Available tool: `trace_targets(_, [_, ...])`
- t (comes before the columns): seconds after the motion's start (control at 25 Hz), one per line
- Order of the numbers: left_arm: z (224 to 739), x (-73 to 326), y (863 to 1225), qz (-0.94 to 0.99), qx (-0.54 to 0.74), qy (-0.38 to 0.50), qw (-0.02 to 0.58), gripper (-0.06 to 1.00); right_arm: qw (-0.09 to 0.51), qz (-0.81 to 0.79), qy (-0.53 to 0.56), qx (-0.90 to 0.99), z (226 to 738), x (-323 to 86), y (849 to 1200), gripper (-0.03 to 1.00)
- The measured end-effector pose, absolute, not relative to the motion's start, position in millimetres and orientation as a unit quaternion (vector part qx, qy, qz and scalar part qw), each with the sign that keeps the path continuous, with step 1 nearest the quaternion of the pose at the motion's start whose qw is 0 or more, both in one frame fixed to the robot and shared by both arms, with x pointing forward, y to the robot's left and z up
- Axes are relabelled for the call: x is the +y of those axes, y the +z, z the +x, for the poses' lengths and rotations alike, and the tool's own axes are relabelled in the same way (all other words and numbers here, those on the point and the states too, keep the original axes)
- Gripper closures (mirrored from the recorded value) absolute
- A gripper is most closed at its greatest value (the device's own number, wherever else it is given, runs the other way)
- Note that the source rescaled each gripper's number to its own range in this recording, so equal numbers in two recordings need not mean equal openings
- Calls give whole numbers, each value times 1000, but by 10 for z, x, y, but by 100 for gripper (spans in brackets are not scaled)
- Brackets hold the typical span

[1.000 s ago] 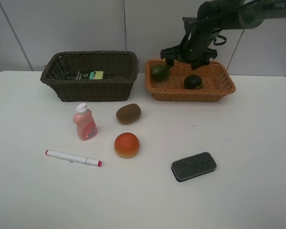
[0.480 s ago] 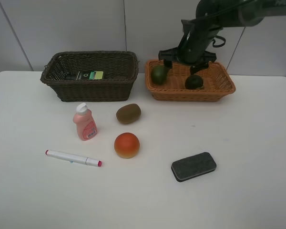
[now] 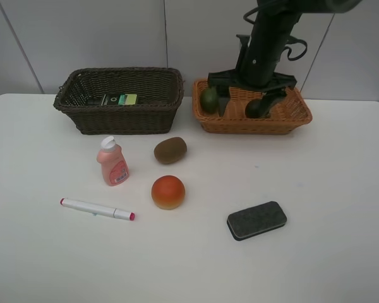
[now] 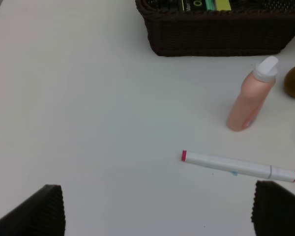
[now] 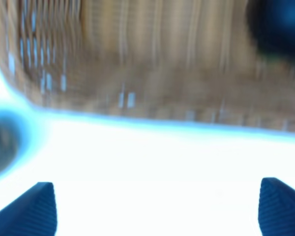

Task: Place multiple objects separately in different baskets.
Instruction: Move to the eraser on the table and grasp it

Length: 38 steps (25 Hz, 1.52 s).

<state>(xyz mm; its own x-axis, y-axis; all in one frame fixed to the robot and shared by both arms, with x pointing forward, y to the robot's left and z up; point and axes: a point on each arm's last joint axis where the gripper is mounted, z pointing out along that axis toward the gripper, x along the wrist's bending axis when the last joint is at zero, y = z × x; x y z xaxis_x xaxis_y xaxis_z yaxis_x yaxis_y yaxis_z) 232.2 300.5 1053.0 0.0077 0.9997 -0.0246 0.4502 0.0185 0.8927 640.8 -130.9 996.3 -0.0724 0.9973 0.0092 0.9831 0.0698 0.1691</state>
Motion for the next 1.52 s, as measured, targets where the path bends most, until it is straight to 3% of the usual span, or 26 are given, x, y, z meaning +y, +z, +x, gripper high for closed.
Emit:
trace_targets(0.4, [2322,3005,10530,600,604,362,380,-6,56,630,59,772,5894,-1020,10269,-1])
trace_targets(0.8, [2322,3005,10530,600,604,362,380,-6,57,569,54,819,4897,-1238,10350,-1])
trace_targets(1.12, [2322,3005,10530,600,604,362,380,-6,73,332,-8,940,4349,-1472,10033,-1])
trace_targets(1.52, [2322,3005,10530,600,604,362,380,-6,83,37,-4,996,4245,-1504,9710,-1])
